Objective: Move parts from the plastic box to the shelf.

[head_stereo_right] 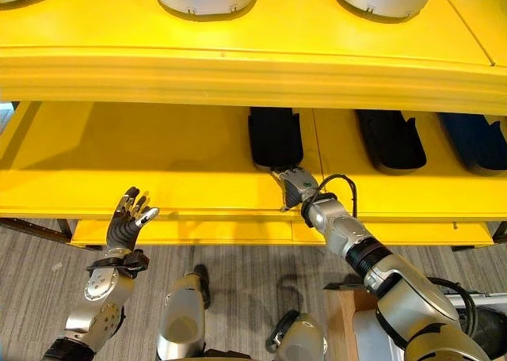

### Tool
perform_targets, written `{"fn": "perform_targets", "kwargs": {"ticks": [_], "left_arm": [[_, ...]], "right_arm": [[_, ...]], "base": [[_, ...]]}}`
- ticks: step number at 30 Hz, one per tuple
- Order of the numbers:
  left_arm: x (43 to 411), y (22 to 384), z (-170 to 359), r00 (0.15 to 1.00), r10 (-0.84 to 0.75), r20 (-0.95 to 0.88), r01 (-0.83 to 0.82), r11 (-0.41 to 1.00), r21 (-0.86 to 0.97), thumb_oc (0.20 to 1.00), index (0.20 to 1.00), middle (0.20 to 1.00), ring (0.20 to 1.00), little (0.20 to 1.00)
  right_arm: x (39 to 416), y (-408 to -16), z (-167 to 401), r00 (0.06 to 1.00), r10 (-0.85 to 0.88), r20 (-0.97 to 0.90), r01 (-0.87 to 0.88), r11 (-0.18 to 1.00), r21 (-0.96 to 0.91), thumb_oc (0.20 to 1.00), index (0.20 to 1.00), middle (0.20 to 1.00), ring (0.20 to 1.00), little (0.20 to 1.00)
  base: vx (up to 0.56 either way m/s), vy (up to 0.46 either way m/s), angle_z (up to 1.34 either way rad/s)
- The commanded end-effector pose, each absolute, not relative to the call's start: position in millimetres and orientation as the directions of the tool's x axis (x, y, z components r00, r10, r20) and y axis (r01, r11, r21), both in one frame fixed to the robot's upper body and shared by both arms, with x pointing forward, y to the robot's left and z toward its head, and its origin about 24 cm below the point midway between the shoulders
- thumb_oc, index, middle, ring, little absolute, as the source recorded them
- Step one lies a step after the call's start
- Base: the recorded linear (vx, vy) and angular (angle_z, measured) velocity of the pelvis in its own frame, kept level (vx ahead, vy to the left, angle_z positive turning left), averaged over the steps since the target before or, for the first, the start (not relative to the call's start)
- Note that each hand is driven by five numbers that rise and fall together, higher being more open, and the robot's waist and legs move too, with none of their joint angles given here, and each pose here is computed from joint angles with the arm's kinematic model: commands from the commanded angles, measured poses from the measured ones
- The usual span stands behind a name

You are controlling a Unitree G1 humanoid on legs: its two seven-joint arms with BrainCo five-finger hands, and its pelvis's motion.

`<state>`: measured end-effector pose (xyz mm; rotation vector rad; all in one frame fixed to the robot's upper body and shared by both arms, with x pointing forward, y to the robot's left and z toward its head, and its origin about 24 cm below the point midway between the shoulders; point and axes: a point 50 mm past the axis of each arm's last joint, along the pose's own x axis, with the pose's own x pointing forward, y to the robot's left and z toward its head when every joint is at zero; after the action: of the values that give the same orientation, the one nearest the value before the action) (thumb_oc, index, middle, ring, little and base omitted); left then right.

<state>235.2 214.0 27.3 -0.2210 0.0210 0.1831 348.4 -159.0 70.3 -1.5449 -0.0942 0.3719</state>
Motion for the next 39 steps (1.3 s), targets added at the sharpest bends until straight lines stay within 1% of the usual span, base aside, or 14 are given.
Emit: {"fn": "perform_targets", "kwargs": {"ticks": [1, 8, 11, 13, 18, 21, 26, 28, 29, 31, 32, 35, 38, 39], "left_arm": [[240, 208, 47, 0.987, 0.149, 0.062, -0.129, 0.959, -0.251, 1.000, 1.000, 1.000, 1.000, 1.000], [238, 215, 53, 0.974, 0.206, 0.093, -0.174, 0.946, -0.275, 1.000, 1.000, 1.000, 1.000, 1.000], [237, 218, 56, 0.964, 0.245, 0.103, -0.207, 0.936, -0.286, 1.000, 1.000, 1.000, 1.000, 1.000], [236, 223, 61, 0.949, 0.286, 0.131, -0.237, 0.925, -0.297, 1.000, 1.000, 1.000, 1.000, 1.000], [232, 230, 71, 0.927, 0.335, 0.166, -0.276, 0.913, -0.301, 1.000, 1.000, 1.000, 1.000, 1.000], [231, 233, 75, 0.914, 0.364, 0.177, -0.300, 0.903, -0.309, 1.000, 1.000, 1.000, 1.000, 1.000], [227, 233, 78, 0.901, 0.387, 0.198, -0.318, 0.897, -0.305, 1.000, 1.000, 1.000, 1.000, 1.000], [226, 231, 77, 0.897, 0.393, 0.201, -0.324, 0.896, -0.304, 1.000, 1.000, 1.000, 1.000, 1.000], [225, 228, 76, 0.892, 0.408, 0.197, -0.340, 0.890, -0.302, 1.000, 1.000, 1.000, 1.000, 1.000], [221, 231, 74, 0.867, 0.460, 0.192, -0.386, 0.863, -0.327, 1.000, 1.000, 1.000, 1.000, 1.000], [218, 235, 74, 0.850, 0.488, 0.200, -0.411, 0.851, -0.327, 1.000, 1.000, 1.000, 1.000, 1.000], [214, 239, 79, 0.828, 0.501, 0.253, -0.422, 0.853, -0.308, 1.000, 1.000, 1.000, 1.000, 1.000], [212, 236, 90, 0.825, 0.456, 0.335, -0.378, 0.885, -0.273, 1.000, 1.000, 1.000, 1.000, 1.000], [212, 229, 103, 0.823, 0.374, 0.427, -0.304, 0.926, -0.225, 1.000, 1.000, 1.000, 1.000, 1.000]], "right_arm": [[354, -150, 81, 0.938, 0.306, -0.165, -0.190, 0.051, -0.981, 1.000, 1.000, 1.000, 1.000, 1.000], [334, -139, 73, 0.912, 0.353, -0.210, -0.276, 0.149, -0.950, 1.000, 1.000, 1.000, 1.000, 1.000], [323, -142, 73, 0.911, 0.349, -0.218, -0.298, 0.195, -0.934, 1.000, 1.000, 1.000, 1.000, 1.000], [308, -140, 77, 0.896, 0.382, -0.228, -0.322, 0.205, -0.924, 1.000, 1.000, 1.000, 1.000, 1.000], [290, -143, 92, 0.860, 0.442, -0.255, -0.380, 0.222, -0.898, 1.000, 1.000, 1.000, 1.000, 1.000], [279, -142, 94, 0.830, 0.477, -0.288, -0.448, 0.265, -0.854, 1.000, 1.000, 1.000, 1.000, 1.000], [268, -146, 105, 0.829, 0.523, -0.199, -0.467, 0.452, -0.760, 1.000, 1.000, 1.000, 1.000, 1.000], [263, -153, 101, 0.850, 0.494, -0.182, -0.474, 0.567, -0.674, 1.000, 1.000, 1.000, 1.000, 1.000], [262, -157, 95, 0.856, 0.480, -0.193, -0.495, 0.653, -0.574, 1.000, 1.000, 1.000, 1.000, 1.000], [256, -161, 88, 0.863, 0.472, -0.181, -0.500, 0.744, -0.443, 1.000, 1.000, 1.000, 1.000, 1.000], [254, -164, 86, 0.885, 0.444, -0.140, -0.460, 0.789, -0.406, 1.000, 1.000, 1.000, 1.000, 1.000], [252, -170, 88, 0.926, 0.373, -0.064, -0.375, 0.882, -0.287, 1.000, 1.000, 1.000, 1.000, 1.000], [251, -181, 96, 0.964, 0.262, 0.040, -0.247, 0.942, -0.228, 1.000, 1.000, 1.000, 1.000, 1.000], [247, -187, 97, 0.977, 0.200, 0.078, -0.181, 0.963, -0.200, 1.000, 1.000, 1.000, 1.000, 1.000]], "base": [[0.00, 0.000, 0.00], [-0.03, 0.007, -0.01], [-0.05, 0.027, -0.04], [-0.09, 0.017, -0.08], [-0.06, -0.003, -0.03], [-0.09, -0.011, -0.04], [-0.06, 0.012, -0.05], [-0.06, 0.069, 0.00], [-0.03, 0.074, -0.01], [0.01, 0.122, -0.05], [0.03, 0.145, -0.03], [0.02, 0.178, -0.12], [-0.02, 0.289, -0.09], [-0.08, 0.310, -0.02]]}}
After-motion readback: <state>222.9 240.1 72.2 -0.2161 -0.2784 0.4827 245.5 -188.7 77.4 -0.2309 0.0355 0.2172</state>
